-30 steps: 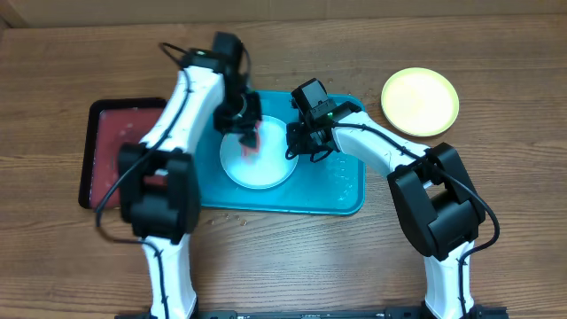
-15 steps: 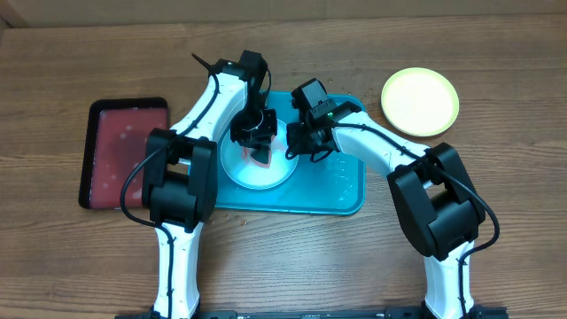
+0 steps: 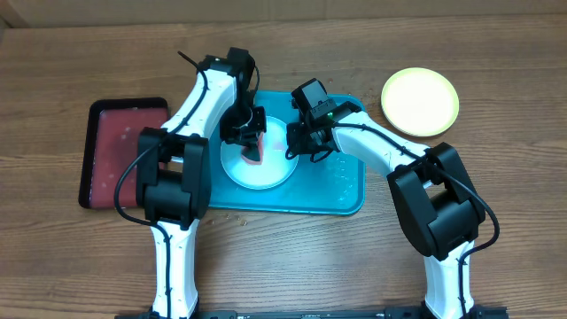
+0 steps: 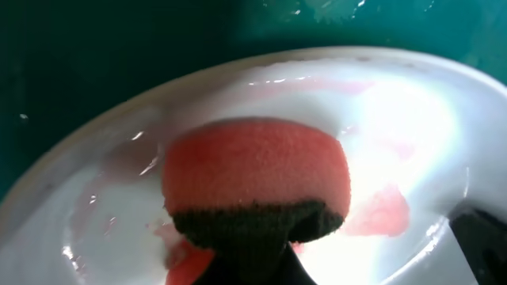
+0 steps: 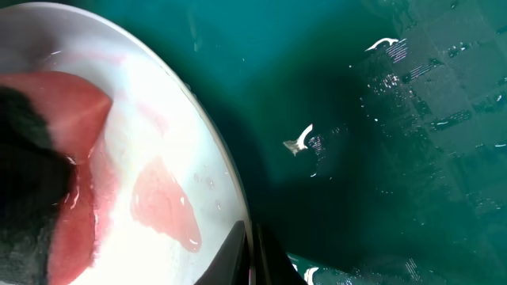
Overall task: Clean dirty plates on tray and stack at the side
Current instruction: 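Scrub the light-blue plate's red smears with the left-held sponge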
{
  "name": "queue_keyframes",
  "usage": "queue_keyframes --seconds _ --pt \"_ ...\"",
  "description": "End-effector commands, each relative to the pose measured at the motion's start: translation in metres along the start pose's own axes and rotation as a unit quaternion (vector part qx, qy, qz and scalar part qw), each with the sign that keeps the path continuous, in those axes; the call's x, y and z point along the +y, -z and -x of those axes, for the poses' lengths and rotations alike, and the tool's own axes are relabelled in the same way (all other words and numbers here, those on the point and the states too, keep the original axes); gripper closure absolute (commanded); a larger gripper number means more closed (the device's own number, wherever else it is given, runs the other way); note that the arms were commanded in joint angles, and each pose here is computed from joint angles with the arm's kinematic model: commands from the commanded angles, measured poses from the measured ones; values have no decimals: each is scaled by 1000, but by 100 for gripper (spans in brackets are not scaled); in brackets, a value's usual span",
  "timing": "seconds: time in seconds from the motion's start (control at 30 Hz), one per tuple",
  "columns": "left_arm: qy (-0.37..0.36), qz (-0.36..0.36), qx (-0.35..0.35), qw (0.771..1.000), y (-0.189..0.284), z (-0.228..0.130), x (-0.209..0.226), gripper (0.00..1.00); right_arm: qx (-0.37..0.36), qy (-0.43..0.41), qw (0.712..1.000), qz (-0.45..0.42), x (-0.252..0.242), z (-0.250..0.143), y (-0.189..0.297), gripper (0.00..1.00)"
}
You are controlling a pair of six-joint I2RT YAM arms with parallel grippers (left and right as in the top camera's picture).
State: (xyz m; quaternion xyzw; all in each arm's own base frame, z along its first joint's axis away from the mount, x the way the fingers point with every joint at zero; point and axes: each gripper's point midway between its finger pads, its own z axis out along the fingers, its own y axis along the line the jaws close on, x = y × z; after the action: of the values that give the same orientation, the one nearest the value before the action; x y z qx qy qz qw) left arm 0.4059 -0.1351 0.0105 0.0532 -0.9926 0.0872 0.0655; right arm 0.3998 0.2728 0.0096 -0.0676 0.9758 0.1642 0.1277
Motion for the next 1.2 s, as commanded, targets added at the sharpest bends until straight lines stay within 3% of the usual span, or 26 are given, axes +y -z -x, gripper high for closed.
queue_keyframes --seconds 0.0,0.17,0.37,0.47,0.67,0.73,1.17 --pt "-6 -24 33 999 -17 -17 -17 96 5 -4 1000 -16 -8 -4 -8 96" --pt "-23 -41 34 998 -20 -22 -36 96 6 -4 1000 -15 -8 -4 -8 96" --pt "-31 -32 48 998 -20 -30 -33 96 7 -4 1000 -16 -8 -5 -8 96" --pt "-69 -22 67 995 -19 -39 -27 96 7 -4 1000 -16 -8 -5 -8 96" --pt "-16 176 45 983 -7 -35 45 96 7 -4 1000 -16 -8 -5 -8 96" --pt "5 209 30 977 -2 -30 58 96 7 -4 1000 -16 -8 -5 -8 96" --pt "87 154 -96 979 -4 31 51 96 12 -5 1000 -19 -9 -8 -8 96"
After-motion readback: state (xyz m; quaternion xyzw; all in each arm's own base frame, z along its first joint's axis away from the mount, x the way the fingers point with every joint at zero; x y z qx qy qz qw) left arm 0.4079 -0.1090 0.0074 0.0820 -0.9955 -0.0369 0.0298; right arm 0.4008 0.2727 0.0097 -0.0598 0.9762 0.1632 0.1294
